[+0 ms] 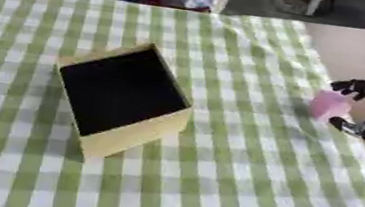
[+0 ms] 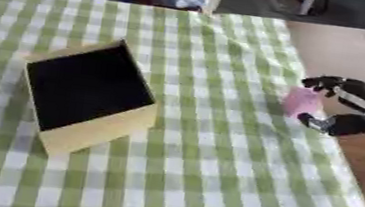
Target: Pick up objects on the table and place them in the box.
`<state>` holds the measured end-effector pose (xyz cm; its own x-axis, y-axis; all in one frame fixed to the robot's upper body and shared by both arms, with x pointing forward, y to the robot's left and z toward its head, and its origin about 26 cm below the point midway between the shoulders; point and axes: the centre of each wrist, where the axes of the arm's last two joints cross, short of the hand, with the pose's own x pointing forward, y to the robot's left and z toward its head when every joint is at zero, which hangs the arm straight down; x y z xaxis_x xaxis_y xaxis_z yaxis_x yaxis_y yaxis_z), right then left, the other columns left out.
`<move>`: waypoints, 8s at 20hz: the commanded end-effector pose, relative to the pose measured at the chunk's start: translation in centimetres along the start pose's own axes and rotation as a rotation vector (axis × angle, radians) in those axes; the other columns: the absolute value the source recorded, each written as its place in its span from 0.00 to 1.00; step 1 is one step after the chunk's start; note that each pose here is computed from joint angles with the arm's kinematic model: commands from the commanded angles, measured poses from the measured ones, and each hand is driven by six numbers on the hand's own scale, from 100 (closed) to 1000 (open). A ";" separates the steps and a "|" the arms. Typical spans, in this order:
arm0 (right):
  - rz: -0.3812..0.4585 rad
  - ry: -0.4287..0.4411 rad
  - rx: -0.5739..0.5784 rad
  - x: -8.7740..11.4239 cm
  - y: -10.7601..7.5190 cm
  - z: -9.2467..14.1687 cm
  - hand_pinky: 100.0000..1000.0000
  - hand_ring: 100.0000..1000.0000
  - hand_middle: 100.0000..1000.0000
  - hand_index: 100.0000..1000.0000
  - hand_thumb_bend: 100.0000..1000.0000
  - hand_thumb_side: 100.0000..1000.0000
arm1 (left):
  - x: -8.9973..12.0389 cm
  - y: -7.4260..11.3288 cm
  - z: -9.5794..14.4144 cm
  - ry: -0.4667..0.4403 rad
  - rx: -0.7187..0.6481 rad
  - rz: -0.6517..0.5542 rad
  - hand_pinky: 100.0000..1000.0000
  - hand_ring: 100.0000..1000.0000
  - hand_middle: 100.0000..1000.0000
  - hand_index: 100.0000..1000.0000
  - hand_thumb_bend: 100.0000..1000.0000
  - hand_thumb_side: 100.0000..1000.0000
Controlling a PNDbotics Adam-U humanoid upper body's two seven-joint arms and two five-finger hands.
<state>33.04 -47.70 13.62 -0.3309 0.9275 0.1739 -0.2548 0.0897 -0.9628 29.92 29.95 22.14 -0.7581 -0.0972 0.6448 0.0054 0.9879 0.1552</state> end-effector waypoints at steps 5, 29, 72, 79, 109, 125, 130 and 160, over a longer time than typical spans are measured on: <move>0.039 0.024 -0.034 -0.5 -1.7 0.7 0.76 0.87 0.88 1.00 0.21 0.61 | 0.7 0.3 -0.5 -0.029 -0.016 -0.016 0.88 0.73 0.82 0.79 0.18 0.87; 0.039 0.066 -0.051 -1.5 -1.7 -0.1 0.77 0.90 0.91 1.00 0.22 0.60 | 0.7 0.2 -0.6 -0.029 -0.020 -0.010 0.88 0.73 0.82 0.79 0.18 0.87; 0.001 0.119 -0.023 -3.0 0.3 -0.9 0.74 0.83 0.79 0.97 0.07 0.19 | 0.7 0.1 -0.6 -0.031 -0.021 -0.002 0.89 0.73 0.82 0.79 0.18 0.87; 0.008 0.114 -0.042 -3.0 0.2 -0.9 0.73 0.81 0.75 0.95 0.03 0.00 | 0.7 0.1 -0.6 -0.029 -0.020 -0.003 0.89 0.73 0.82 0.79 0.18 0.87; 0.151 -0.525 -0.298 12.5 -14.3 -9.3 0.70 0.73 0.47 0.69 0.00 0.00 | 0.4 -0.5 -0.5 -0.013 -0.058 0.029 0.89 0.73 0.82 0.79 0.18 0.87; 0.184 -0.573 -0.039 17.7 -10.9 -19.7 0.70 0.73 0.48 0.70 0.00 0.00 | 0.4 -1.6 -1.1 -0.026 -0.089 0.086 0.89 0.73 0.82 0.79 0.18 0.88; 0.231 -0.581 0.023 18.7 -9.3 -21.4 0.70 0.74 0.49 0.71 0.00 0.00 | 0.3 -1.9 -1.2 -0.028 -0.097 0.098 0.89 0.73 0.82 0.79 0.18 0.88; 0.492 -1.013 0.153 29.3 -7.3 -20.2 0.71 0.74 0.52 0.72 0.00 0.04 | 0.2 -1.7 -1.0 -0.022 -0.089 0.091 0.89 0.73 0.81 0.79 0.18 0.88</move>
<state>43.49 -14.20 21.05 -0.9634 0.2682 -0.0017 -0.0407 -0.1523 -0.9875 30.50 27.98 22.05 -0.7488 0.0059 0.6628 0.1382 0.9794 0.1473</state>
